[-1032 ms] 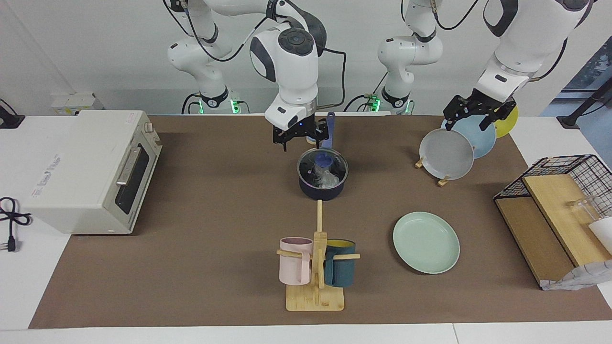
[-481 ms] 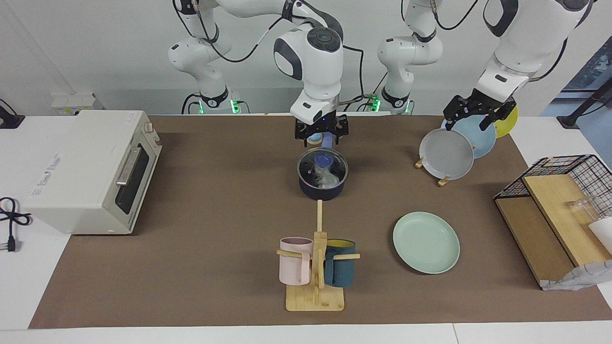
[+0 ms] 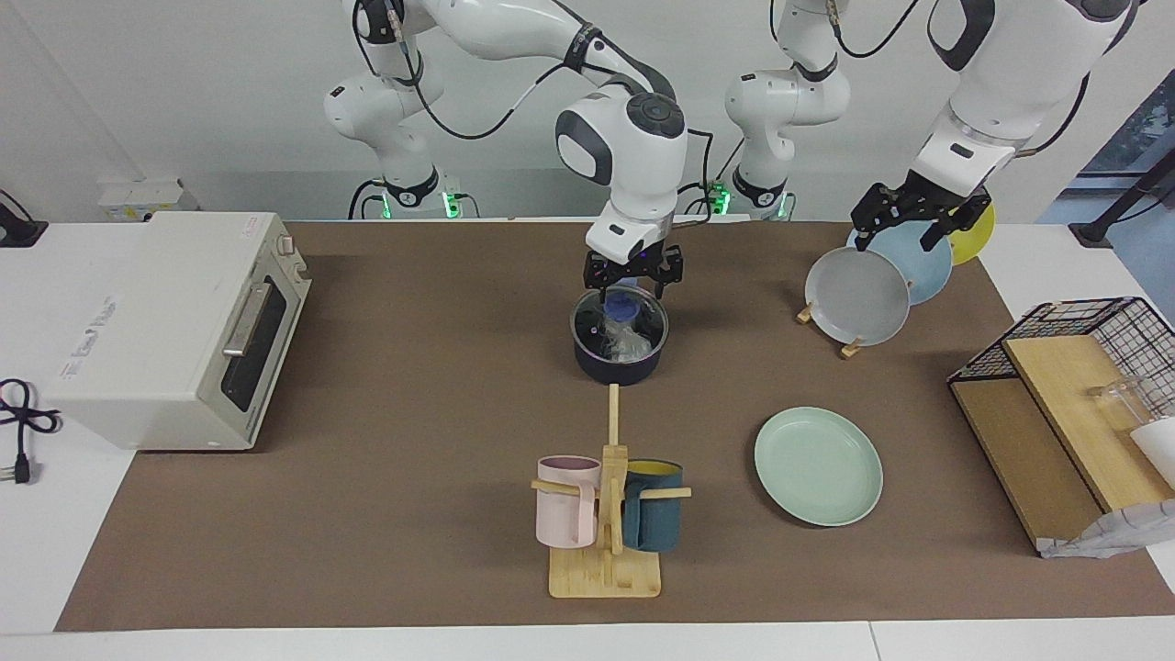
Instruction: Transfer vermicelli from pot to plate
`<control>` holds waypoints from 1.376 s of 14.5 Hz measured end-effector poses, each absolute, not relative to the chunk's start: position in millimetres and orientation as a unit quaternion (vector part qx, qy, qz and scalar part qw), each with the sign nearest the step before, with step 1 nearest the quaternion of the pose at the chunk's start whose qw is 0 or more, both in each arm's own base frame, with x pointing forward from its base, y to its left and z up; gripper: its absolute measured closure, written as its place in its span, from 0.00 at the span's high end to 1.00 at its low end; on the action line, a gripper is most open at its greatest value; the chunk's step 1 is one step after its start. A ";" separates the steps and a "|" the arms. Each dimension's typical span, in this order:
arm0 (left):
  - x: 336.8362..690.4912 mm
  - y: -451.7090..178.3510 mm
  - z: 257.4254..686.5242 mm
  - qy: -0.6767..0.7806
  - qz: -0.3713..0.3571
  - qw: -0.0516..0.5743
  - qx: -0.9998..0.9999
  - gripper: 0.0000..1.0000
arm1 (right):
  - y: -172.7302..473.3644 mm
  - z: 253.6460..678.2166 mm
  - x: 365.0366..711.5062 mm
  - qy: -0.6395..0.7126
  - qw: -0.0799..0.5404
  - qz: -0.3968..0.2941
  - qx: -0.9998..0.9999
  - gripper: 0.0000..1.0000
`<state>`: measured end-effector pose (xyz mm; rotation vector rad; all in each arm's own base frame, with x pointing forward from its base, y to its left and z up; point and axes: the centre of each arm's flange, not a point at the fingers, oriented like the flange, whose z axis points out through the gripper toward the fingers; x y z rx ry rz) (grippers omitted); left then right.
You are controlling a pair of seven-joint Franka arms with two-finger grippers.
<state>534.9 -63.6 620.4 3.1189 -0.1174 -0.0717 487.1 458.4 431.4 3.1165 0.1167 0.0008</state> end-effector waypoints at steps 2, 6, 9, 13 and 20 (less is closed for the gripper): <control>534.9 -63.6 620.4 -0.038 -0.023 0.010 0.999 1.00 | 460.1 422.0 486.1 0.040 0.016 0.000 0.999 1.00; 534.9 -63.6 620.4 -0.038 -0.023 0.010 0.999 1.00 | 455.7 405.6 483.9 0.040 0.023 -0.006 0.999 1.00; 534.9 -63.6 620.4 -0.038 -0.023 0.010 0.999 1.00 | 454.7 402.4 483.0 0.040 0.025 -0.009 0.999 1.00; 534.9 -63.6 620.4 -0.038 -0.023 0.010 0.999 1.00 | 453.4 403.0 484.1 0.038 0.025 -0.008 0.999 0.89; 534.9 -63.6 620.4 -0.038 -0.023 0.010 0.999 1.00 | 452.6 403.2 484.8 0.038 0.025 -0.007 0.999 0.70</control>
